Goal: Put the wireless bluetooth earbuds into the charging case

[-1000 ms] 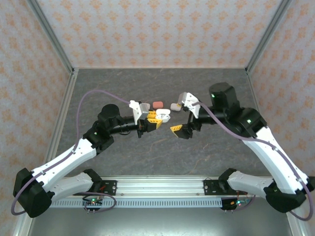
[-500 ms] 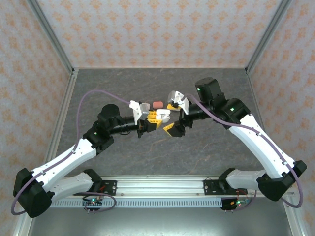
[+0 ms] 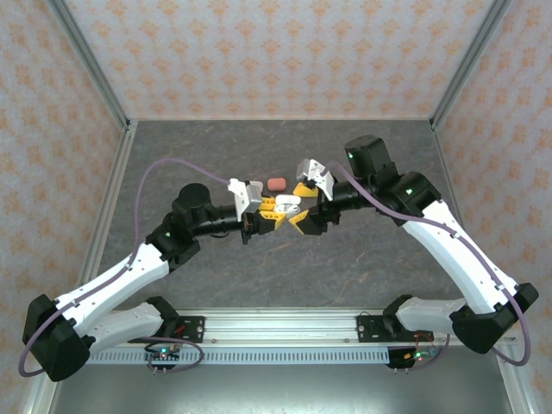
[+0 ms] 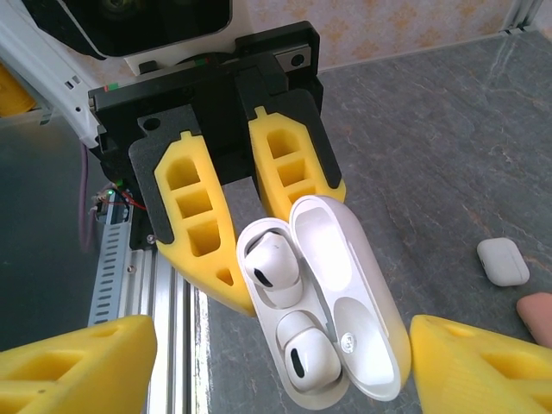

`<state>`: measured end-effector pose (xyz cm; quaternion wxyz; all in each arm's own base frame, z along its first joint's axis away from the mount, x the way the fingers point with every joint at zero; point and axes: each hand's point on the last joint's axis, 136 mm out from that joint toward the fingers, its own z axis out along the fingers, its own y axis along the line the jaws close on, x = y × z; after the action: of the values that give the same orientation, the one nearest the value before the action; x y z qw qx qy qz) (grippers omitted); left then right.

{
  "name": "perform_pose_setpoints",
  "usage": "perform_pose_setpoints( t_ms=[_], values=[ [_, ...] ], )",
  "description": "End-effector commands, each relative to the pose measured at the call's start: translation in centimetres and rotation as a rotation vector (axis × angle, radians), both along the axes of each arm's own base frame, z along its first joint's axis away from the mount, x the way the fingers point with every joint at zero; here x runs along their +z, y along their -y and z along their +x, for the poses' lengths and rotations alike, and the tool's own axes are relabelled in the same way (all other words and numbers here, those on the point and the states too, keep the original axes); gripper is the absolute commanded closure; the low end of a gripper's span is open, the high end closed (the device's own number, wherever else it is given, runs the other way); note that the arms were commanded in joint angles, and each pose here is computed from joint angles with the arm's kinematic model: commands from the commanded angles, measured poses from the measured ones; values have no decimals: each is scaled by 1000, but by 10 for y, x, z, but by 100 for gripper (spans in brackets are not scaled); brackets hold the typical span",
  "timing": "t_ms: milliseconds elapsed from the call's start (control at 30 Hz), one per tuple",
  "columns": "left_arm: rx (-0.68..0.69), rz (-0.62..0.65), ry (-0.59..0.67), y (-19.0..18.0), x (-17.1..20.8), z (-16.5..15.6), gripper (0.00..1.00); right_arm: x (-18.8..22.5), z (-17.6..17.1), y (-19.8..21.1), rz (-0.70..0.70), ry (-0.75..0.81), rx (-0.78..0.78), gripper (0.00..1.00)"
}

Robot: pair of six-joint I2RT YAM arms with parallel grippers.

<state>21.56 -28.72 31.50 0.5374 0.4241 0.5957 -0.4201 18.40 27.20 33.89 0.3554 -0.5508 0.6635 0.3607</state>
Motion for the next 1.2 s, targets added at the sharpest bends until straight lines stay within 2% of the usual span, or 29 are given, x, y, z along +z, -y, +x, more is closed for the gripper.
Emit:
perform_pose_setpoints(
  t_ms=[0, 500, 667, 733, 1100, 1167],
  values=[
    [46, -25, 56, -2, 19, 9, 100, 23, -31, 1, 79, -10, 90, 26],
    [56, -27, 43, -2, 17, 12, 100, 23, -25, 14, 47, 46, -3, 27],
    [43, -23, 52, -2, 17, 9, 100, 21, -1, 15, 34, 110, -106, 5],
    [37, -20, 52, -1, 18, 8, 100, 23, 4, 13, 40, 119, -118, 1],
    [44, -22, 66, -2, 20, 8, 100, 2, -5, -4, -4, 48, -25, 0],
    [54, -18, 64, -3, 19, 10, 100, 2, -9, -5, -6, 48, -8, 6]
  ],
)
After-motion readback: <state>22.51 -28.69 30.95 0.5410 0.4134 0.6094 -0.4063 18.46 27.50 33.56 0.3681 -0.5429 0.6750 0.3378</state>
